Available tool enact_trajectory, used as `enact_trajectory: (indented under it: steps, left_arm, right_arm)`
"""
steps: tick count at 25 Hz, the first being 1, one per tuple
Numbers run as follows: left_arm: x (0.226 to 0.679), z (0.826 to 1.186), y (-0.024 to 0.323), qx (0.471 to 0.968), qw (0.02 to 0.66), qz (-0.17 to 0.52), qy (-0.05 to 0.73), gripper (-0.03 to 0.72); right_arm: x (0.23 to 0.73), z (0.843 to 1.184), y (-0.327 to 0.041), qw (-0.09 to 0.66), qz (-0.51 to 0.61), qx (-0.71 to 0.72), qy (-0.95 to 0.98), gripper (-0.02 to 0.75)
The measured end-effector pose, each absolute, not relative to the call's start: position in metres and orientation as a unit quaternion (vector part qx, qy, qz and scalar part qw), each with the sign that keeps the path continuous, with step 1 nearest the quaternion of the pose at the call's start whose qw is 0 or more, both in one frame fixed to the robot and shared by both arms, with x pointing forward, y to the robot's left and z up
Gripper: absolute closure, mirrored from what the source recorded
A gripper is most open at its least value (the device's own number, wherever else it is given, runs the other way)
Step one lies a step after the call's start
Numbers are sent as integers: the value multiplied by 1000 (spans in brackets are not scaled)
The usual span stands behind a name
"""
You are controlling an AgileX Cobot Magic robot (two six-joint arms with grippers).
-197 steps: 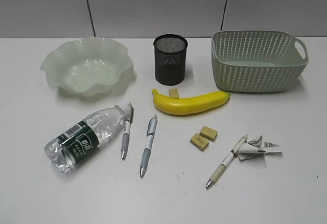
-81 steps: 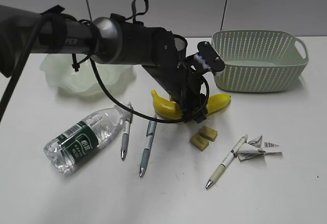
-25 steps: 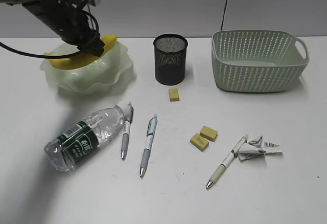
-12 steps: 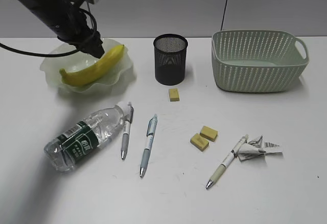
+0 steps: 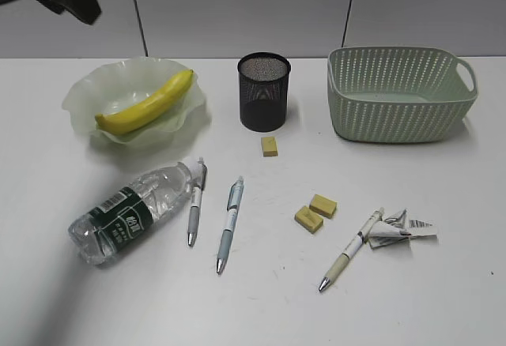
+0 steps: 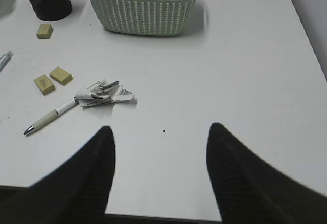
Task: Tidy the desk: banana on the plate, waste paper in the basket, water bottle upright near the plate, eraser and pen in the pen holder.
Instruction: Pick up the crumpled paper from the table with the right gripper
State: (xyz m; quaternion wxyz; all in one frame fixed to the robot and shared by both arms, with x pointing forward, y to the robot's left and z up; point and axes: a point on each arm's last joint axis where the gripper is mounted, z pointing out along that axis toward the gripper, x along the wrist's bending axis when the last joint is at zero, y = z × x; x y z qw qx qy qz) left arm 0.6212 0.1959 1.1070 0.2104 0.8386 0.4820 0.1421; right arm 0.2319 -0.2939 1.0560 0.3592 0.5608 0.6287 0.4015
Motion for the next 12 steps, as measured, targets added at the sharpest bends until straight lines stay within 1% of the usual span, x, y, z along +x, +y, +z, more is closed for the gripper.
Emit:
enact_trajectory:
  steps: [4,6,9,12]
  left_arm:
    - [580,1157,213,825,198,174,500,272]
    - [559,1181,219,815,214,194,502,272]
    - [522,1217,229,791,256,227,507,272]
    - [479,1239,239,774,287,251,506,272]
  right_arm:
    - [232,1056,-294,359,402,561,629,281]
    - [232,1056,-294,359,402,561,629,281]
    - [232,1056,-294,359,402,561,629,281]
    - [232,1056,-294,359,402,561,629,281]
